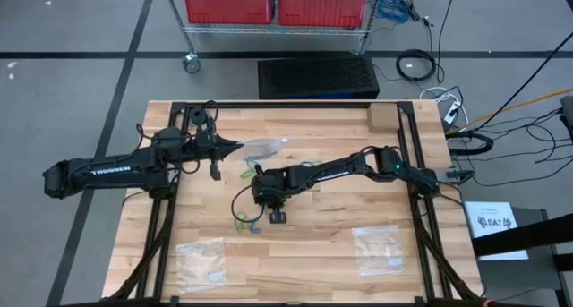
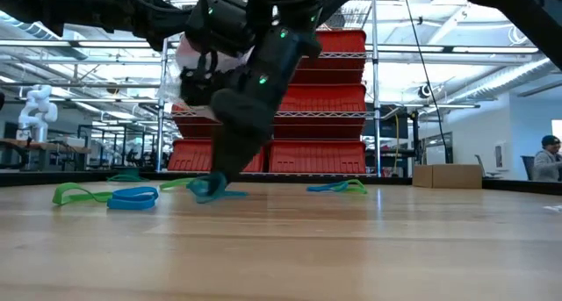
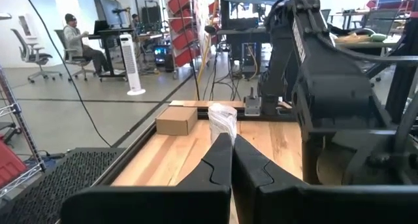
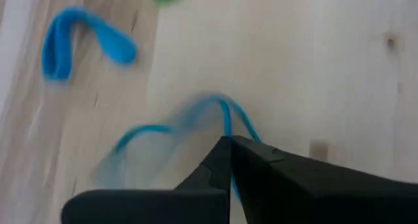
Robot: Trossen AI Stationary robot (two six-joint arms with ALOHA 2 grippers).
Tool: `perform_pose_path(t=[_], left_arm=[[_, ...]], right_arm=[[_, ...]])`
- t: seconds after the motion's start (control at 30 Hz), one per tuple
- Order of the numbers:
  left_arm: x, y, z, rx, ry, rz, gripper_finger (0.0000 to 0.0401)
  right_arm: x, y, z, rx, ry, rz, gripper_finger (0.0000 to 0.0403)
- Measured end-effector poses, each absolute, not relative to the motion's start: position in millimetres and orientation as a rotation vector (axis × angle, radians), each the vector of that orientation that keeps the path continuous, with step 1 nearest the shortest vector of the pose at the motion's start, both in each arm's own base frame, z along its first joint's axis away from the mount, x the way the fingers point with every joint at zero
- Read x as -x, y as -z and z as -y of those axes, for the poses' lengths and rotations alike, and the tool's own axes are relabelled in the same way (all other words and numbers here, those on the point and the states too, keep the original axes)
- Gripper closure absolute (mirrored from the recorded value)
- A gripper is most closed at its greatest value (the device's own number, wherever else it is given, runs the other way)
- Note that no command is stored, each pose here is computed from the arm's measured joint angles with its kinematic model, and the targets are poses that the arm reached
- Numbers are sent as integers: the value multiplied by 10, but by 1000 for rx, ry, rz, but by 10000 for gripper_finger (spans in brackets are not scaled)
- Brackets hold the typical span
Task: Sort rubber bands
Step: Put the long blue rubber band into the top zip bag
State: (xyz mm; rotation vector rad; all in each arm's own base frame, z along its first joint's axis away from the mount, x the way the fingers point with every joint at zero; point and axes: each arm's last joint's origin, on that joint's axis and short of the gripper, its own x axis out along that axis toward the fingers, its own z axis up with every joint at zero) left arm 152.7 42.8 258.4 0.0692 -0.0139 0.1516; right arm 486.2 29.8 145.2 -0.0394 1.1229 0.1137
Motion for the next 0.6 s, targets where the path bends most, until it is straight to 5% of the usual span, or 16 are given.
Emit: perform_pose_path(t=[0.6], left_arm=[[-1588,-2530,-447,-60,-151,-21,401]], right_arm=[[-4623,-2705,-213,156,-102,-840,403]])
